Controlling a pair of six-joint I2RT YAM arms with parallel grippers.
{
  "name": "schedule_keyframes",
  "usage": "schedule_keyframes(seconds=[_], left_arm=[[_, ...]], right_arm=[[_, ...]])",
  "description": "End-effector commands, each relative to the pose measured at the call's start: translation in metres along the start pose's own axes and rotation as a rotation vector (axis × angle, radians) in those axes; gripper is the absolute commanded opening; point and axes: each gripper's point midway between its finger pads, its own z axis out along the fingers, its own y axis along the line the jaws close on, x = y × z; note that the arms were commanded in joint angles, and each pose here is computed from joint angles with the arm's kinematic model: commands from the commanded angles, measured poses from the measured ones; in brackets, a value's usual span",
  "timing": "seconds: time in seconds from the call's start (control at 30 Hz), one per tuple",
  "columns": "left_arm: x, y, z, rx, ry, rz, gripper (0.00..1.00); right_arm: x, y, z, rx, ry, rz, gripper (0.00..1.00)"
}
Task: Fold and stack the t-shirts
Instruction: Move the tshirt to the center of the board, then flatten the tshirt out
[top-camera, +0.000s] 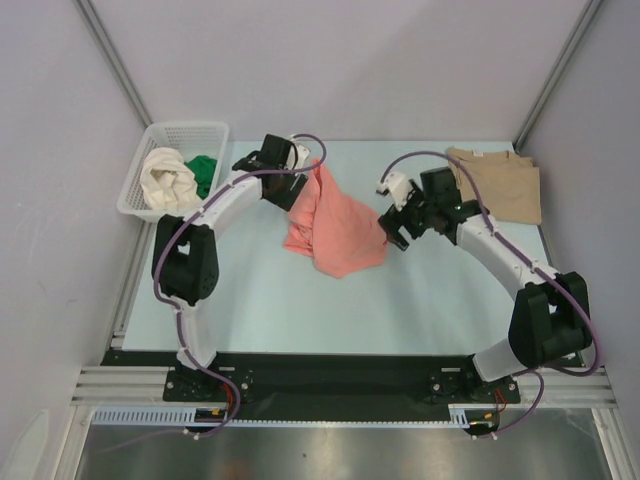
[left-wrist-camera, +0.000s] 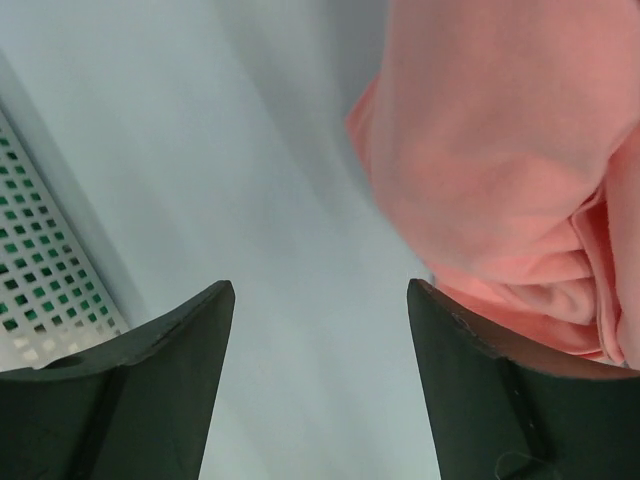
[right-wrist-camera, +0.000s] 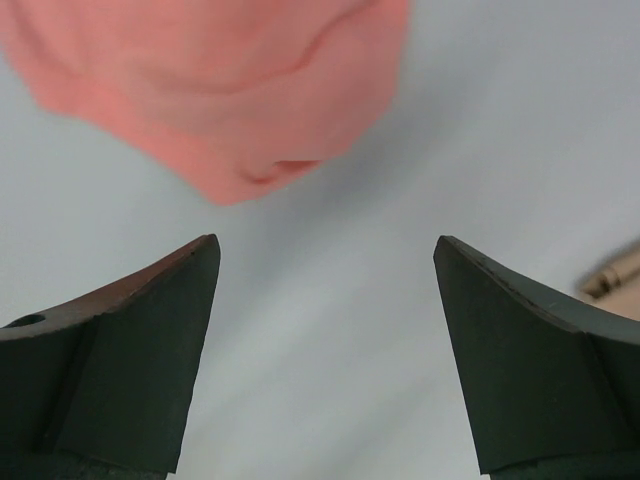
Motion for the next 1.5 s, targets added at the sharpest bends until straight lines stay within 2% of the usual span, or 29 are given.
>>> schedule_keyframes(seconds=[0.0, 0.03, 0.17, 0.23, 0.47, 0.77, 1.03, 1.13, 1.23, 1.27, 1.3, 1.33, 1.37, 1.47], left_arm=[[-0.031, 0.009, -0.049, -0.004, -0.144, -0.078, 0.76], [-0.023, 0.007, -0.050, 0.001, -0.130, -0.080, 0.76], [-0.001, -0.003, -0.052, 0.038, -0.102, -0.090, 0.75], [0.007, -0.005, -0.053, 0.049, -0.093, -0.093, 0.74], [0.010, -0.009, -0.064, 0.098, -0.111, -0.152, 0.72], [0.019, 0.005, -0.070, 0.043, -0.120, -0.168, 0.72], [0.020, 0.025, -0.079, 0.005, -0.134, -0.198, 0.72], [0.019, 0.030, -0.080, -0.004, -0.138, -0.204, 0.72], [0.017, 0.030, -0.081, -0.005, -0.141, -0.204, 0.72], [0.016, 0.031, -0.081, -0.006, -0.142, -0.203, 0.72], [0.015, 0.031, -0.080, -0.006, -0.142, -0.203, 0.72], [0.015, 0.031, -0.080, -0.007, -0.142, -0.203, 0.72], [0.014, 0.032, -0.080, -0.011, -0.143, -0.200, 0.72], [0.016, 0.034, -0.077, -0.023, -0.137, -0.189, 0.72]], right_arm=[[-0.009, 0.054, 0.001, -0.165, -0.067, -0.246, 0.91], [0.001, 0.069, 0.008, -0.201, -0.051, -0.273, 0.90], [-0.001, 0.116, 0.035, -0.284, -0.092, -0.409, 0.86], [0.003, 0.127, 0.050, -0.318, -0.086, -0.403, 0.85], [-0.031, 0.146, 0.080, -0.362, -0.155, -0.385, 0.83], [-0.039, 0.180, 0.102, -0.477, -0.155, -0.421, 0.79], [-0.012, 0.191, 0.128, -0.527, -0.031, -0.395, 0.70], [-0.004, 0.190, 0.137, -0.516, 0.000, -0.395, 0.62], [-0.004, 0.186, 0.141, -0.501, 0.019, -0.395, 0.44], [-0.005, 0.185, 0.142, -0.497, 0.021, -0.399, 0.30], [-0.007, 0.182, 0.141, -0.490, 0.023, -0.399, 0.23], [-0.005, 0.178, 0.139, -0.478, 0.034, -0.403, 0.09], [-0.014, 0.174, 0.134, -0.458, 0.018, -0.408, 0.02], [-0.041, 0.152, 0.108, -0.381, -0.042, -0.428, 0.00]])
